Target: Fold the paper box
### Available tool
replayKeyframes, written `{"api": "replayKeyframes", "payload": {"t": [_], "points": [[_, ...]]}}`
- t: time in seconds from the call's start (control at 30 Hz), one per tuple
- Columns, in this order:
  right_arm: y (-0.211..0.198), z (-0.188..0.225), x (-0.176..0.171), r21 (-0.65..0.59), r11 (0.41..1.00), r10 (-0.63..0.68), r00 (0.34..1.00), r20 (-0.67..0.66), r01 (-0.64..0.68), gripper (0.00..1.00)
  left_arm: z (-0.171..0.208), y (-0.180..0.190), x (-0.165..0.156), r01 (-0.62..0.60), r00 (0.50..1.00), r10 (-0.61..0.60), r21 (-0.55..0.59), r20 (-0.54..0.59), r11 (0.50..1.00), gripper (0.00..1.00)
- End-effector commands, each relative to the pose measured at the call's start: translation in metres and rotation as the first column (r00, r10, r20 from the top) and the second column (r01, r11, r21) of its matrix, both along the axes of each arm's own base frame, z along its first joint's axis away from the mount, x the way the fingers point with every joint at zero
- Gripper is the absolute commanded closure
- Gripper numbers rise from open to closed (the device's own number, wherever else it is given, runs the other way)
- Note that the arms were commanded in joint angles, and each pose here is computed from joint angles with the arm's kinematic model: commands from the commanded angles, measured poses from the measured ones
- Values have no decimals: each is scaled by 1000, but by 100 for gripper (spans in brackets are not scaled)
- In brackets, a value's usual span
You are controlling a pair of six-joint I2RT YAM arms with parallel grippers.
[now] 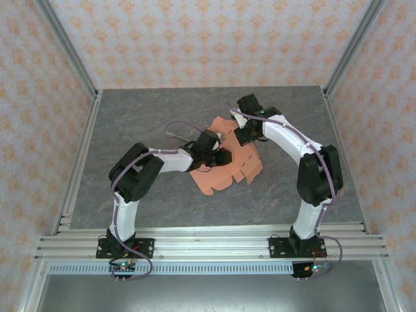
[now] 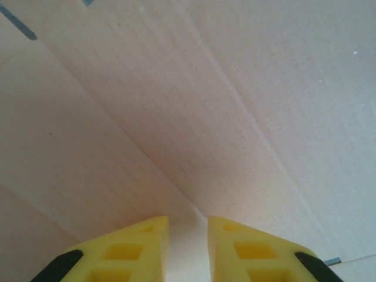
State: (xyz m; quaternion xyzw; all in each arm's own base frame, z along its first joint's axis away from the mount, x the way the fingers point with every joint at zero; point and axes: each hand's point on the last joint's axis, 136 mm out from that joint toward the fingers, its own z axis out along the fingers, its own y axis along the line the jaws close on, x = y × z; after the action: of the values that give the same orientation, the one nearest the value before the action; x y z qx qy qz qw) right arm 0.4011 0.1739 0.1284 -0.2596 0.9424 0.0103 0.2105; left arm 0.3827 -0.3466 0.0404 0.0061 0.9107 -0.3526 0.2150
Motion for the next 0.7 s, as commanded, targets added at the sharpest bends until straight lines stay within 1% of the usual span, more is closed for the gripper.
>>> {"api": "replayKeyframes", "payload": {"t": [0.0, 0.2, 0.33, 0.5, 0.67], "points": [[-7, 13, 1, -24, 1000, -4, 999, 46, 5, 99, -1, 0, 3, 22, 1000, -23, 29, 14, 999, 79], [-2, 15, 0, 4, 1000, -2, 999, 47, 2, 99, -14, 2, 5, 7, 1000, -7, 40, 18, 999, 86], [5, 13, -1, -4, 1000, 0, 998, 57, 1, 100, -22, 2, 5, -10, 1000, 10, 29, 10, 1000, 89], [11, 10, -7, -21, 1000, -16, 997, 70, 18, 100, -31, 6, 4, -38, 999, 38, 31, 7, 999, 92], [24, 9, -15, 12, 999, -33, 996, 86, 32, 100, -37, 10, 4, -65, 998, 65, 23, 5, 998, 92]]}}
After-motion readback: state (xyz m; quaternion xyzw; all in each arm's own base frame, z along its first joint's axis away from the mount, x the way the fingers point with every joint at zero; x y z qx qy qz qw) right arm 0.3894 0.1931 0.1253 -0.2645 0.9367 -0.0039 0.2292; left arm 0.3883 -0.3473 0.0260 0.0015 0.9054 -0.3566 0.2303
